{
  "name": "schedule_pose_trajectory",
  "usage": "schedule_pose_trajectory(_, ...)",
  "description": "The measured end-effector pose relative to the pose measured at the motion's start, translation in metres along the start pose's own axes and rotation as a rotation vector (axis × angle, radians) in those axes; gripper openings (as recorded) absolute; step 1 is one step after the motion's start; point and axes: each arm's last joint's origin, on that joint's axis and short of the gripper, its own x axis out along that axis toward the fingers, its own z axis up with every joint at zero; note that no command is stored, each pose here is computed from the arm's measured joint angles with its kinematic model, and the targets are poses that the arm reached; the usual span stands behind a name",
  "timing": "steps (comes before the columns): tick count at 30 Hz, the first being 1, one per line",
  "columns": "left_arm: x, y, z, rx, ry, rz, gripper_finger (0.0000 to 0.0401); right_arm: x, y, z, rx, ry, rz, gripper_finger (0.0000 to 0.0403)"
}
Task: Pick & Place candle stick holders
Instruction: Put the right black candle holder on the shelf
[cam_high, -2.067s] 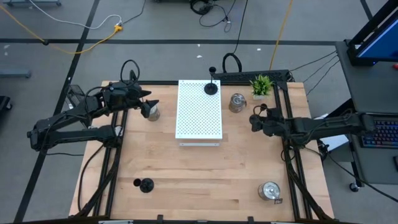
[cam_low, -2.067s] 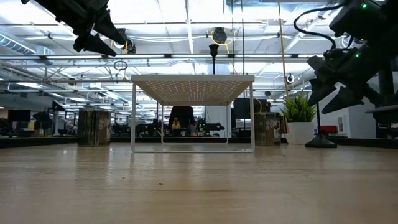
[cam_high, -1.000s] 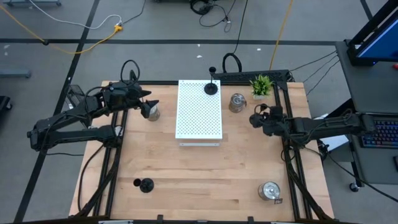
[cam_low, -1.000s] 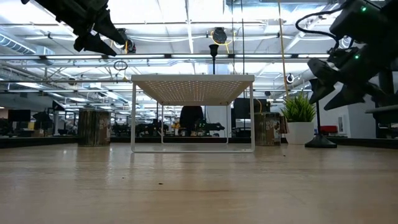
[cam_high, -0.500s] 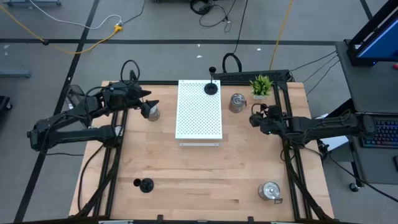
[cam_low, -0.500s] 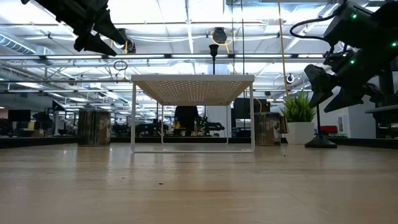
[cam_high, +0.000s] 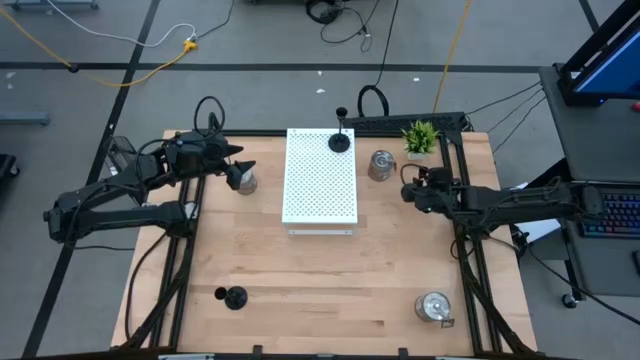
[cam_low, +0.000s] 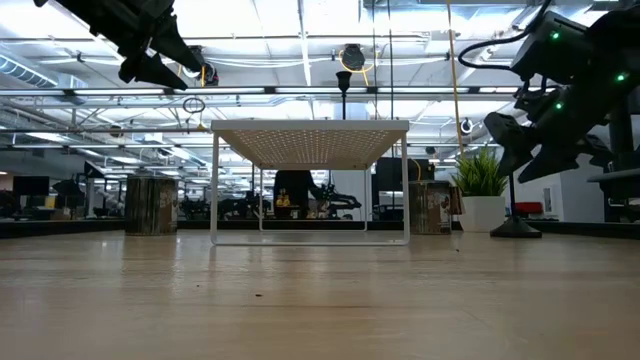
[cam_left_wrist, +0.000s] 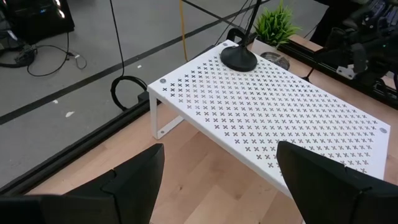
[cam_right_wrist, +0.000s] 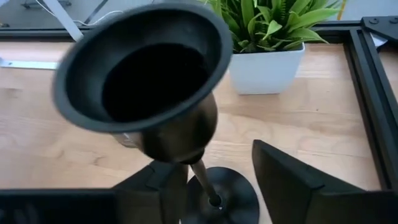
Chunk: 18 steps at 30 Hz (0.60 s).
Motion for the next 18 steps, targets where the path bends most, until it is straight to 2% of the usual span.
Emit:
schedule_pose_trajectory(11, 0.0000, 0.0000, 0.0000, 0.003, 0.000, 0.001, 0.0314, 0.0040, 0.0077, 0.0006, -0.049, -0.020, 0.022, 0.0016)
schedule_pose_trajectory(18, 0.0000, 0.0000, 0.0000, 0.003, 0.000, 0.001, 0.0318, 0.0039, 0.0086, 0.0014, -0.025, -0.025, 0.030, 0.0007)
